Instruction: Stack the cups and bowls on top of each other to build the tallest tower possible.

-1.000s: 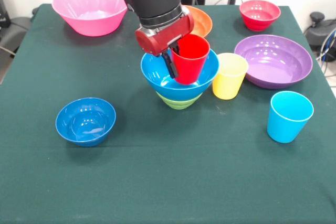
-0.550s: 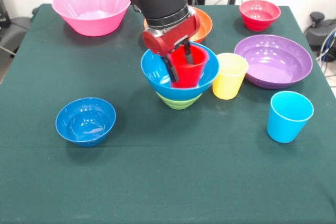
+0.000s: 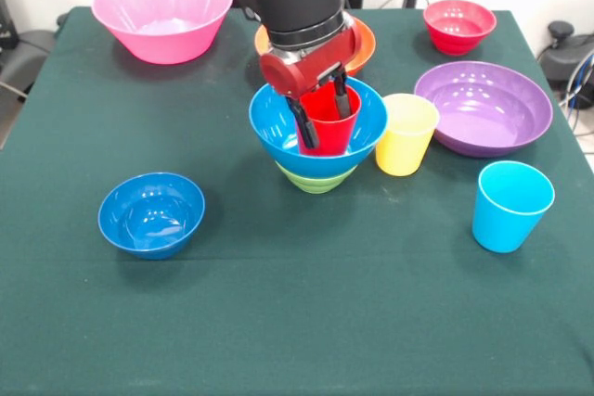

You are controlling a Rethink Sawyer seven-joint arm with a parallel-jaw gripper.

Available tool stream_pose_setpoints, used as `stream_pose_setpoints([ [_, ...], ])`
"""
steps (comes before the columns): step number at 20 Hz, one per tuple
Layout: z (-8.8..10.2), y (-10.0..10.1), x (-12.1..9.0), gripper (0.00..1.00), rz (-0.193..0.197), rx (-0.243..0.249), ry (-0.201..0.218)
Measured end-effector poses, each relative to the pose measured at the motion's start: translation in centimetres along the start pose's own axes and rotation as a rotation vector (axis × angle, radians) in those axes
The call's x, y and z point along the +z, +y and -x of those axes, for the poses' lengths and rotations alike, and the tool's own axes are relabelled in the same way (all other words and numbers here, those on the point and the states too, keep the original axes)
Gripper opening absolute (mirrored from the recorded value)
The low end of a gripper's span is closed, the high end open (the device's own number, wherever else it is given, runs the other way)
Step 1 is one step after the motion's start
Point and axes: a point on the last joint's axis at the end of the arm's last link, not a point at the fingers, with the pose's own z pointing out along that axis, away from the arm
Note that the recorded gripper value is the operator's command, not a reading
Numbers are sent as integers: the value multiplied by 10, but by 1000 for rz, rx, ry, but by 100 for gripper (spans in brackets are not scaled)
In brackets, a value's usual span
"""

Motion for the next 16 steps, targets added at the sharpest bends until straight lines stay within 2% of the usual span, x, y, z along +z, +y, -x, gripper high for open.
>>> stream_pose_setpoints([
  [10,2,-7,-10,100,-34,-15,10],
  [16,9,-15,-33,100,-89,-41,24],
])
